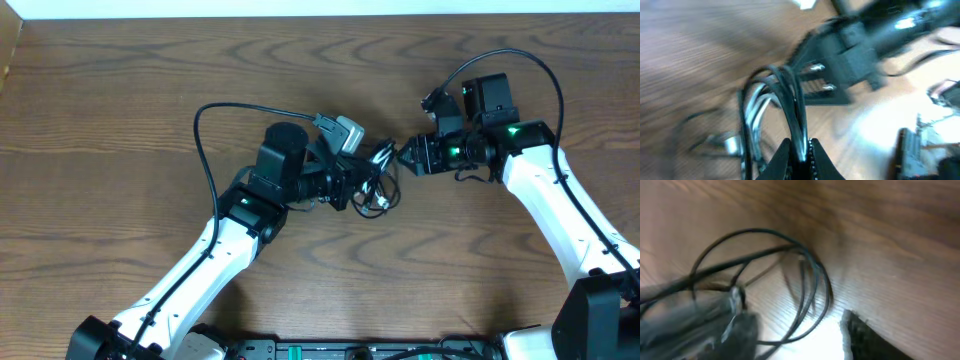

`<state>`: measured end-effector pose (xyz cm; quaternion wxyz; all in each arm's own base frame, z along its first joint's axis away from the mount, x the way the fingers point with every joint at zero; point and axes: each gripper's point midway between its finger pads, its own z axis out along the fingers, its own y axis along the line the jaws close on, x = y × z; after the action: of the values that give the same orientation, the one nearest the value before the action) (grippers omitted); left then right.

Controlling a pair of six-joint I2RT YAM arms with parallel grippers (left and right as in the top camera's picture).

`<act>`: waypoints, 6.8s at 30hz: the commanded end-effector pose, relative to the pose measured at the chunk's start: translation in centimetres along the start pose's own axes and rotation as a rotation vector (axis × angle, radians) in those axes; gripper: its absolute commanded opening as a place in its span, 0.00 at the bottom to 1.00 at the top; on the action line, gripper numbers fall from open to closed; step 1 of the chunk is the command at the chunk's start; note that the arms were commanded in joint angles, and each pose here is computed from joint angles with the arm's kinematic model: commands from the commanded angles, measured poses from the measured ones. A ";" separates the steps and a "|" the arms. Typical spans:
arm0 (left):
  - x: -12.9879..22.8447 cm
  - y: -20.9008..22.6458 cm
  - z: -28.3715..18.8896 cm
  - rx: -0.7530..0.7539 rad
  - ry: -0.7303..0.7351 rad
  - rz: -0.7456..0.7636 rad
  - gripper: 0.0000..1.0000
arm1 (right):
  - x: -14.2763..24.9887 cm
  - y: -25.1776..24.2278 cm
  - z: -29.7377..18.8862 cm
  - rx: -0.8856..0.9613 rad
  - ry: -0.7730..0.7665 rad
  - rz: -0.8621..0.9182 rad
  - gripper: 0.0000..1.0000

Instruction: Untangle cables

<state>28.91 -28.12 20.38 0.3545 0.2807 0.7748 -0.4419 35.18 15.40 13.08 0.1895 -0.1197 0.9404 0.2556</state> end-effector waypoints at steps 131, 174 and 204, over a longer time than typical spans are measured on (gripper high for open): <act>1.9 13.9 -11.6 -0.879 0.266 -0.552 0.77 | 3.5 -1.2 5.6 0.249 0.184 -0.243 0.79; 9.4 10.9 -5.7 -0.660 0.521 -0.559 0.73 | 6.6 -6.7 5.3 0.616 0.239 0.114 0.01; 14.7 10.2 7.1 -0.444 0.614 -0.067 0.66 | 6.5 -4.8 1.3 0.549 0.219 0.151 0.01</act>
<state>29.45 -28.60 1.97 0.1281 0.2562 0.9351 -0.2088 31.18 11.54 7.18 0.0917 -0.0377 0.9951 -0.0065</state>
